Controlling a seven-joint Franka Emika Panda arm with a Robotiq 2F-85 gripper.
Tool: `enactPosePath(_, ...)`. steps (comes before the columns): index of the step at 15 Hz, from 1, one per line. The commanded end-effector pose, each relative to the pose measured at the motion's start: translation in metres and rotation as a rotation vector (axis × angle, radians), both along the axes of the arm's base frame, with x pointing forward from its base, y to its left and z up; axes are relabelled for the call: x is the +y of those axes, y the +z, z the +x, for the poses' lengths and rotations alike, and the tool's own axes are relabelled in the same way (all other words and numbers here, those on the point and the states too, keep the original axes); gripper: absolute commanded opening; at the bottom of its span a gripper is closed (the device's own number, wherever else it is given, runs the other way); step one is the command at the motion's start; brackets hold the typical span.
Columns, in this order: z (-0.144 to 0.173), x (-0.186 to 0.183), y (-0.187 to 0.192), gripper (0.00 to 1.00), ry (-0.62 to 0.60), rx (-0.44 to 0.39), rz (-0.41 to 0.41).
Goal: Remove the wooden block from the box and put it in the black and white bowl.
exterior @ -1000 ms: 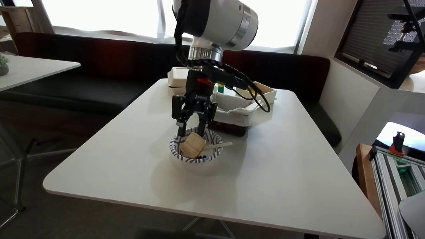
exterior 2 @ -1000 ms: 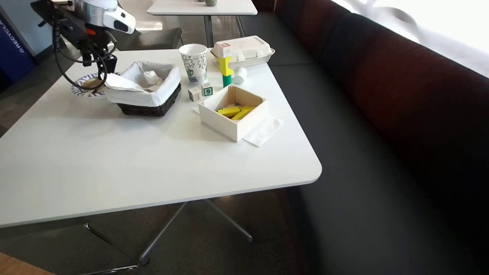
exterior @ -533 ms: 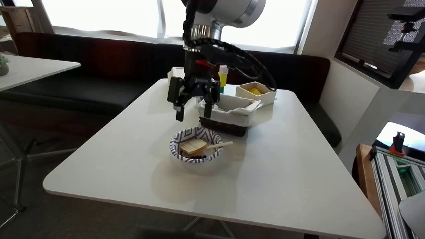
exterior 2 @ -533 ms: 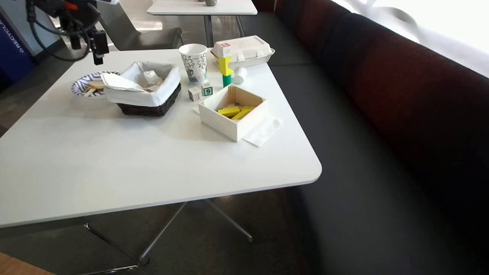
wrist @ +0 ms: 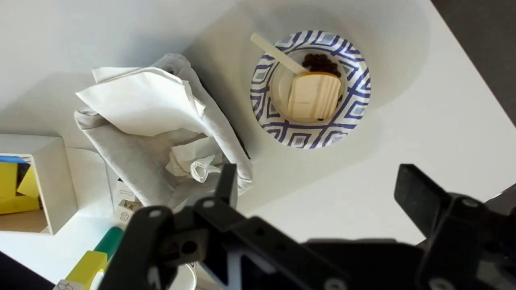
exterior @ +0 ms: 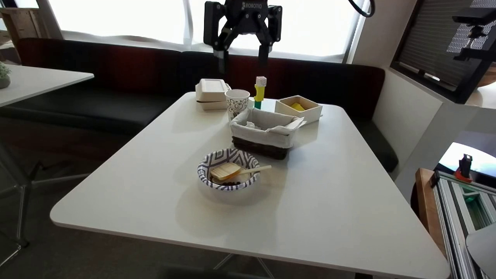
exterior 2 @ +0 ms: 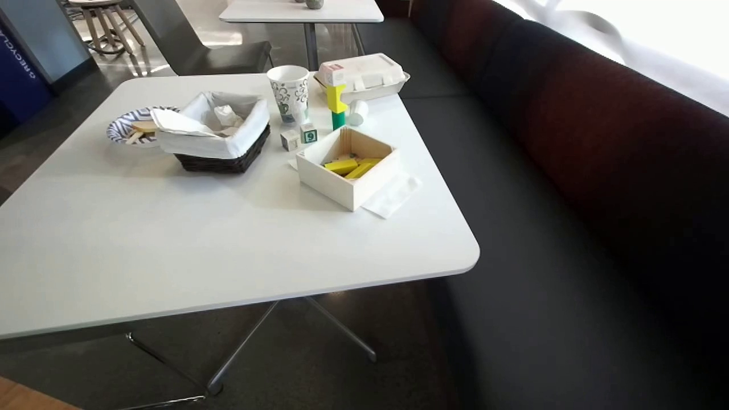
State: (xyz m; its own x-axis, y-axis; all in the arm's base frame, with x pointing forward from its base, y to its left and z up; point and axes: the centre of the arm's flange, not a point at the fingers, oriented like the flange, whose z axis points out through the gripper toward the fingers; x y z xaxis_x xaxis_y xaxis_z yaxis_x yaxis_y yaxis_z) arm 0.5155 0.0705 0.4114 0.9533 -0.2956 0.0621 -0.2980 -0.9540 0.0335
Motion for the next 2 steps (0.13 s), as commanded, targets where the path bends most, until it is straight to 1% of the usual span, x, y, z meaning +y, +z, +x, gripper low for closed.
enactPosePath(1,0.0003,0.0001,-0.0025,1.0,0.002,0.005,0.0)
enactPosePath(2,0.0014,0.0005,-0.0089,1.0,0.002,0.016,-0.001)
